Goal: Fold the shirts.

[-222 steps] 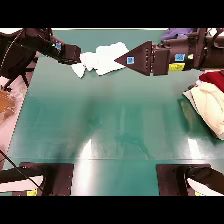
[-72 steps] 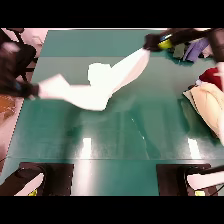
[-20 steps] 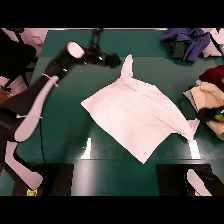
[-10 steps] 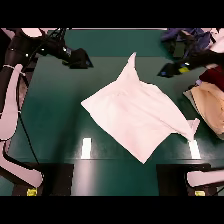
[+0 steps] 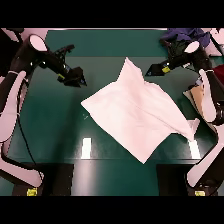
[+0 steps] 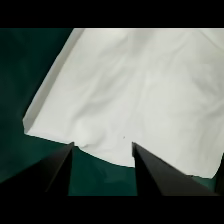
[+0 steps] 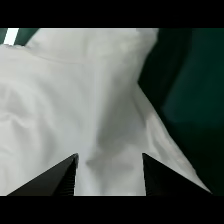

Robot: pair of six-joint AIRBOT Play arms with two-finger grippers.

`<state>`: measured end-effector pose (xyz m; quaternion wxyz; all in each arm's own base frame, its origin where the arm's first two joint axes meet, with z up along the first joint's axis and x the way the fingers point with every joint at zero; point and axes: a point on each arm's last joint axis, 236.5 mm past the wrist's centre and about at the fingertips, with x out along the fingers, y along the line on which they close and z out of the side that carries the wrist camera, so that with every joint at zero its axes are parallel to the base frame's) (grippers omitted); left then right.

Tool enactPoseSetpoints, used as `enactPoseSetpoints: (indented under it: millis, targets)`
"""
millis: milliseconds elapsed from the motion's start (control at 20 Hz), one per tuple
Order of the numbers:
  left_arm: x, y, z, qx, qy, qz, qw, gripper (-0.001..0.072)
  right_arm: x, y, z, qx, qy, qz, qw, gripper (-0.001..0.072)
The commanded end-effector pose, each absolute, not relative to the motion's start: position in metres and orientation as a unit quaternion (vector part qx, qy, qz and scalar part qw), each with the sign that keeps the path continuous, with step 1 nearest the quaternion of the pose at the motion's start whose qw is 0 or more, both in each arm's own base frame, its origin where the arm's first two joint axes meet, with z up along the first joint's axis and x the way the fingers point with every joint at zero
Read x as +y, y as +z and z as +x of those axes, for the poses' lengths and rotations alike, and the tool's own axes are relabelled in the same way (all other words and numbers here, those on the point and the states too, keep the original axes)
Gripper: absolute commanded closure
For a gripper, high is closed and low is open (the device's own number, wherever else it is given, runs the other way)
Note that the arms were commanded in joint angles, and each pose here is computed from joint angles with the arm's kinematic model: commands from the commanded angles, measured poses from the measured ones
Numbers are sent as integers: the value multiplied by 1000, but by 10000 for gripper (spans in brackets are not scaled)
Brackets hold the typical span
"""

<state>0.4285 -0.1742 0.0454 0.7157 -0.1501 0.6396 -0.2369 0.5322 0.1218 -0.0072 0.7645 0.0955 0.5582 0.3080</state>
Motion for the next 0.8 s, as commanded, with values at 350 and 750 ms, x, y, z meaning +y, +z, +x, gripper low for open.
enactPoseSetpoints:
  millis: [350, 750]
  targets:
    - [-168, 48, 409, 627, -230, -148, 730, 273, 75, -64, 534, 615, 252, 148, 733, 233]
    - [-157, 18, 391, 647, -206, -166, 716, 280, 122, -72, 526, 619, 303, 141, 710, 364]
